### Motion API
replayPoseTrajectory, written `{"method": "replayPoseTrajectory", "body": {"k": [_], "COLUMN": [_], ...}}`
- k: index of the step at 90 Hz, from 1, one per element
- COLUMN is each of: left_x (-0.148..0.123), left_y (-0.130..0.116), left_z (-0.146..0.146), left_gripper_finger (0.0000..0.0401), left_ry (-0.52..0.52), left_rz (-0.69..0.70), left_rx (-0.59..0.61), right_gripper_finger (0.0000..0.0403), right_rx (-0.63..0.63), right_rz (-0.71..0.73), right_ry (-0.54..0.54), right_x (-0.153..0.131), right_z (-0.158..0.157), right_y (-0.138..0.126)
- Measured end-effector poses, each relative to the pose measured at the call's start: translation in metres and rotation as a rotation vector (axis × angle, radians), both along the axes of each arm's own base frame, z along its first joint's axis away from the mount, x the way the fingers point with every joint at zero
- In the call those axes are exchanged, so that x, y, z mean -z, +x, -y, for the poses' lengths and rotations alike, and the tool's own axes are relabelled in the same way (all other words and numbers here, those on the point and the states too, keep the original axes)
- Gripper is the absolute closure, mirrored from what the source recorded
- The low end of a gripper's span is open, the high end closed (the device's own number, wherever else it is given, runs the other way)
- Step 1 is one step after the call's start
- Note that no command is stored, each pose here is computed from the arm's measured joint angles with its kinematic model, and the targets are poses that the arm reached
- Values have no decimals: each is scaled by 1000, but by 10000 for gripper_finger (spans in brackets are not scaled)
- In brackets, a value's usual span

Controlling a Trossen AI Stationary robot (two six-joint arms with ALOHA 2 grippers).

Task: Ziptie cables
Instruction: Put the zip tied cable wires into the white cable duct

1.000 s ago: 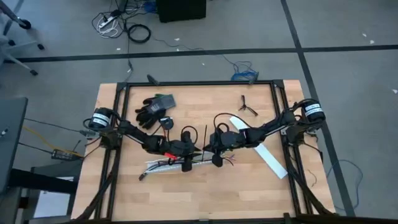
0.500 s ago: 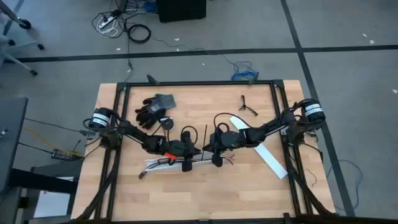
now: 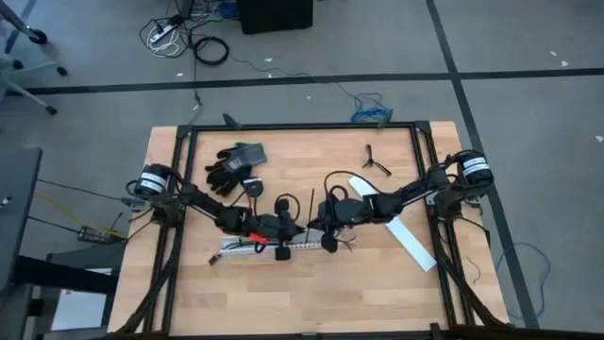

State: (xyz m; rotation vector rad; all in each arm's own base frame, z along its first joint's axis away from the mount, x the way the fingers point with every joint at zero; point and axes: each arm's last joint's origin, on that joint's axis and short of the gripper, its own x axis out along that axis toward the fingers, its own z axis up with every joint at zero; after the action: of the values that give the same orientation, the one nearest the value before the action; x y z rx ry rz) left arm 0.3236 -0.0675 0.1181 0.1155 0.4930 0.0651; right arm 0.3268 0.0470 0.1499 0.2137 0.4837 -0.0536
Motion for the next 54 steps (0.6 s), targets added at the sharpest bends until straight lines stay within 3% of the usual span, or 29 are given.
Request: {"method": "replayPoseTrajectory", "body": {"k": [38, 54], "left_x": [-5, -5], "left_y": [4, 4], "left_z": [13, 15], "left_gripper_finger": [401, 401], "left_ry": [141, 147], "left_rz": [-34, -42], "left_rx": [2, 4], "right_gripper_finger": [403, 403], "right_rx": [0, -10], "right_rz": [-38, -41], "right_ry": [19, 25], "right_x": [3, 3], "right_z": [0, -5], "right_y": [-2, -3]}}
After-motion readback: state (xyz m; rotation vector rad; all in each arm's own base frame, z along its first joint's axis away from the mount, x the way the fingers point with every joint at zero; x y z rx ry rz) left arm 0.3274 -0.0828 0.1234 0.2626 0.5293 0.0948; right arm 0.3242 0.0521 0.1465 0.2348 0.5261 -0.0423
